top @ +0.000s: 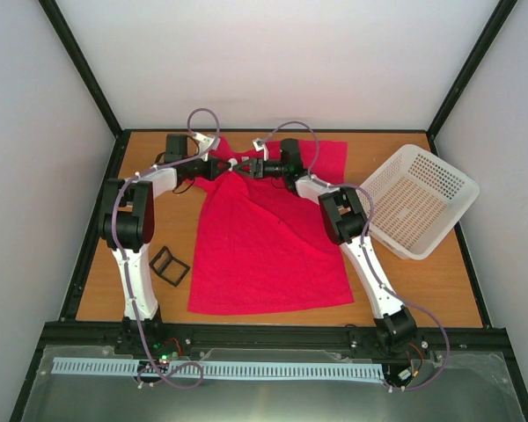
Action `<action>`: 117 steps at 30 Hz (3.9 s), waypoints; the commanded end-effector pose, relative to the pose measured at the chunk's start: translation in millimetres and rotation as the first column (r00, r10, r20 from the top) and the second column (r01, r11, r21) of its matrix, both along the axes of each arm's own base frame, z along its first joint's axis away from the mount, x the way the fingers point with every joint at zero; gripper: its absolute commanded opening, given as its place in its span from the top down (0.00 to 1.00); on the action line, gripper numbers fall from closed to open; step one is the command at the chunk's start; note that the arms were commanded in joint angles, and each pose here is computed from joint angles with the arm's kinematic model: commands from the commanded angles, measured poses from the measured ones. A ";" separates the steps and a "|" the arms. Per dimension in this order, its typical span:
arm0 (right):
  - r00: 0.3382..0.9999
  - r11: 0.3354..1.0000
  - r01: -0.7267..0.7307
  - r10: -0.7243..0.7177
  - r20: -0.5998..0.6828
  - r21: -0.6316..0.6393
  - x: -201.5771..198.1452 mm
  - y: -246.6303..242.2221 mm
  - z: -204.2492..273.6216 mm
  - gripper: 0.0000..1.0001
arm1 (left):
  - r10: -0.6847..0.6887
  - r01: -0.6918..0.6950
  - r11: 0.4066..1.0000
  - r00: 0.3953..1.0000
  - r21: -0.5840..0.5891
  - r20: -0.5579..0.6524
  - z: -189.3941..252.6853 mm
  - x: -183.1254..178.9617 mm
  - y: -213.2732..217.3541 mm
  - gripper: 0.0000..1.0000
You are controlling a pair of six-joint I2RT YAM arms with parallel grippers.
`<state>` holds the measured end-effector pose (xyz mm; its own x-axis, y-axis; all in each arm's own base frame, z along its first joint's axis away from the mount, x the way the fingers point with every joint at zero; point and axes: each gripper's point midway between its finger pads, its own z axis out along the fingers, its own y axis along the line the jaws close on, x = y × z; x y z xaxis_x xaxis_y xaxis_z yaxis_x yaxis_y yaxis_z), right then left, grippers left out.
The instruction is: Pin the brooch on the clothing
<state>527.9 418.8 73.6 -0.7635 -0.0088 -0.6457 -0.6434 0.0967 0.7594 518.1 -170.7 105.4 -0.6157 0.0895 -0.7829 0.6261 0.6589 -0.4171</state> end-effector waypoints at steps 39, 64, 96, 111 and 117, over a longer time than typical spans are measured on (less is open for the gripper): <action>0.990 0.988 -0.141 0.140 0.020 0.058 -18.6 10.6 2.7 0.42 | -0.320 0.335 0.941 0.924 -0.041 0.211 37.2 -38.8 -19.3 0.99; 0.995 0.989 -0.097 0.096 0.017 0.109 -18.7 -5.2 7.5 0.38 | -0.258 0.268 0.963 0.948 -0.033 0.188 30.0 -26.5 -1.3 0.99; 0.997 0.983 -0.076 0.080 -0.014 0.166 -18.4 -1.8 13.5 0.34 | -0.224 0.235 0.968 0.968 -0.094 0.113 26.4 -17.1 1.0 0.99; 0.996 0.983 -0.086 0.088 -0.006 0.160 -17.0 4.0 15.1 0.35 | -0.237 0.250 0.960 0.965 -0.124 0.113 33.4 -18.7 -1.6 0.99; 0.995 0.980 -0.101 0.103 -0.002 0.171 -24.8 1.5 14.8 0.33 | -0.225 0.235 0.963 0.970 -0.129 0.088 28.4 -13.7 5.0 0.99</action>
<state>510.8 417.8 92.2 -0.7822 0.0242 -0.6226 -0.6222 -0.0838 0.7784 496.9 -167.8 125.9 -0.5322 0.1302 -0.8366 0.7777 0.4656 -0.4223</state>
